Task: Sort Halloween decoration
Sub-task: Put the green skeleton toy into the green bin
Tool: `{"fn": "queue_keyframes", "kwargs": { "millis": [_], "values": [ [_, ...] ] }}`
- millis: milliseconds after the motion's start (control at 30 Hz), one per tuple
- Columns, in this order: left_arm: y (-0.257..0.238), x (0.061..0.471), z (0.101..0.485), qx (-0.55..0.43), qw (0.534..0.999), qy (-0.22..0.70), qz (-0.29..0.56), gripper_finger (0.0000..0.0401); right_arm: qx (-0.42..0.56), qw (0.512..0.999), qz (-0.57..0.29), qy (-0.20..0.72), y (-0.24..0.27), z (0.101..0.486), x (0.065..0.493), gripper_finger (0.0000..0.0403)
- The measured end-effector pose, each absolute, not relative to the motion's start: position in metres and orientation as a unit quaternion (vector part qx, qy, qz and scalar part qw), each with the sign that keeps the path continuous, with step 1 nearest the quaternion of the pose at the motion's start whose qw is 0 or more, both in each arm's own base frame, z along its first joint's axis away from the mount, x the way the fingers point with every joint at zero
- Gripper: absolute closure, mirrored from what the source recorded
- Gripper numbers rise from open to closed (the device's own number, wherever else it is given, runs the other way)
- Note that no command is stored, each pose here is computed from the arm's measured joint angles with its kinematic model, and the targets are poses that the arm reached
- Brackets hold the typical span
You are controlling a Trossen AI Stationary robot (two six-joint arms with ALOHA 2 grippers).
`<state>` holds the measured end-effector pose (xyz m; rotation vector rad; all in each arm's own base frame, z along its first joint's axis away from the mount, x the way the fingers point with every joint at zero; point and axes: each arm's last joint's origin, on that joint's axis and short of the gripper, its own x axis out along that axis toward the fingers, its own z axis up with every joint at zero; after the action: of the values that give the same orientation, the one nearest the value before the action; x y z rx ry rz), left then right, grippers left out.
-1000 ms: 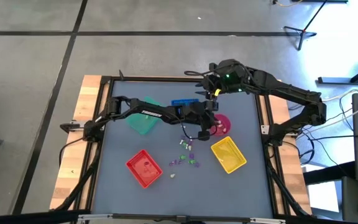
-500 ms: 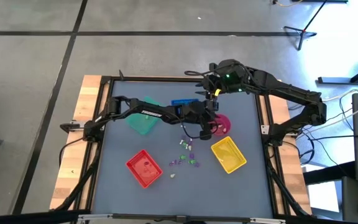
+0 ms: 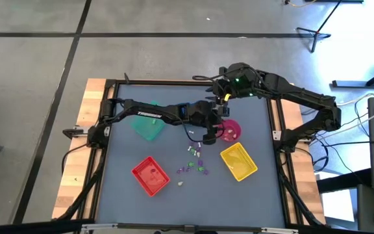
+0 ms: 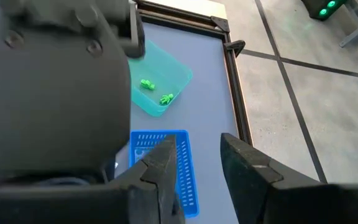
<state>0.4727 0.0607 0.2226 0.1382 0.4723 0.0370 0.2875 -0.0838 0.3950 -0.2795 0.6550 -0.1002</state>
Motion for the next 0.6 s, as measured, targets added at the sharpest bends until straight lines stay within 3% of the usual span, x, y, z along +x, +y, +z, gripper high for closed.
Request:
{"fn": "queue_keyframes", "kwargs": {
  "millis": [600],
  "values": [
    [0.036,0.422,0.226,0.006,0.881,0.472,-0.023,0.0253,-0.148,0.923,-0.089,0.344,-0.086,0.393,0.285,0.0278]
  ]
}}
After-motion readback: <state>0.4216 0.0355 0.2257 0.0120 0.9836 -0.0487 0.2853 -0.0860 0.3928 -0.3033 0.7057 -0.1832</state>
